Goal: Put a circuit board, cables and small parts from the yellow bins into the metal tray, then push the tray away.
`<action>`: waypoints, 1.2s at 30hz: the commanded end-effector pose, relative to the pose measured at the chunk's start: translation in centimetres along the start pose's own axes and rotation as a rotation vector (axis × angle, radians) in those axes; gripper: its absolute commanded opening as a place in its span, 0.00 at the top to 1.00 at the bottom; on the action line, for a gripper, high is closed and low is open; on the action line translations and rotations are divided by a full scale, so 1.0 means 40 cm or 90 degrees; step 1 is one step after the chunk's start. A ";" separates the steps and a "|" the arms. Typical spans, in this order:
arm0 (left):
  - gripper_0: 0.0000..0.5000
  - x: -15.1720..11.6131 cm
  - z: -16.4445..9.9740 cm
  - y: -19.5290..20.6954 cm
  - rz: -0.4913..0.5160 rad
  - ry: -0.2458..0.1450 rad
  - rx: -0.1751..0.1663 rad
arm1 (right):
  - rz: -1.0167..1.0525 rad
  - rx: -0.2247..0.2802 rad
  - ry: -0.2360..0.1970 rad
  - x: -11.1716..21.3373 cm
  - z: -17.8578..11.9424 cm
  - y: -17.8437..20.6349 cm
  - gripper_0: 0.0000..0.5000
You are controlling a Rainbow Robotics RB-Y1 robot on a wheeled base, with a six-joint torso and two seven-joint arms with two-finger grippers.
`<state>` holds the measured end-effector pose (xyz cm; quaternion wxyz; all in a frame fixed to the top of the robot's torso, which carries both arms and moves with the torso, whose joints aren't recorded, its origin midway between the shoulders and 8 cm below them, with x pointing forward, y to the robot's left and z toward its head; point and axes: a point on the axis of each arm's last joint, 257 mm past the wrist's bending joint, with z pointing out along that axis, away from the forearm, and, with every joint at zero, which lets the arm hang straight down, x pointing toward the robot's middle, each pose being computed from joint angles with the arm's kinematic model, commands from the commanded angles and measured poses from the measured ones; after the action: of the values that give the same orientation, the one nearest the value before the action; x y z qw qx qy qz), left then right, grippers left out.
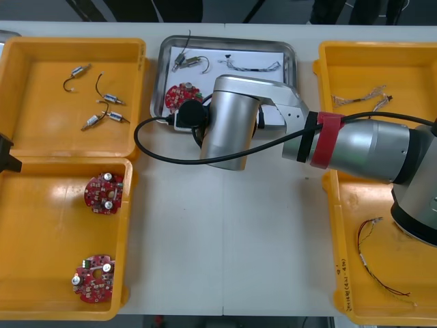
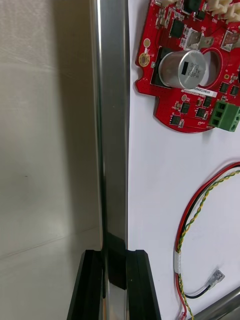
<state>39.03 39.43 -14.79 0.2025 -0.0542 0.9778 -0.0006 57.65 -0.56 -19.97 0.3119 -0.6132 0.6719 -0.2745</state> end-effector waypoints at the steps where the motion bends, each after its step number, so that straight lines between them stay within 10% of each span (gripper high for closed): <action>1: 0.00 -0.010 -0.039 0.035 0.066 -0.016 -0.025 | -0.021 0.039 -0.013 -0.022 -0.020 -0.088 1.00; 9: 0.00 -0.010 -0.039 0.035 0.066 -0.016 -0.025 | -0.026 0.046 -0.015 -0.012 -0.002 -0.109 0.97; 13: 0.00 -0.010 -0.039 0.035 0.066 -0.016 -0.025 | -0.031 0.048 -0.015 -0.011 -0.002 -0.112 0.35; 14: 0.00 -0.010 -0.039 0.035 0.066 -0.016 -0.025 | -0.031 0.049 -0.015 -0.011 -0.002 -0.112 0.00; 21: 0.00 -0.010 -0.039 0.035 0.066 -0.016 -0.025 | -0.031 0.042 -0.010 -0.013 -0.016 -0.104 0.00; 36: 0.00 -0.010 -0.039 0.035 0.066 -0.016 -0.025 | 0.095 -0.088 -0.007 -0.003 -0.179 0.021 0.00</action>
<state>39.03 39.43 -14.78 0.2027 -0.0533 0.9778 -0.0004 52.81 -0.24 -17.78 0.2796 -0.5986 0.7143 -0.2309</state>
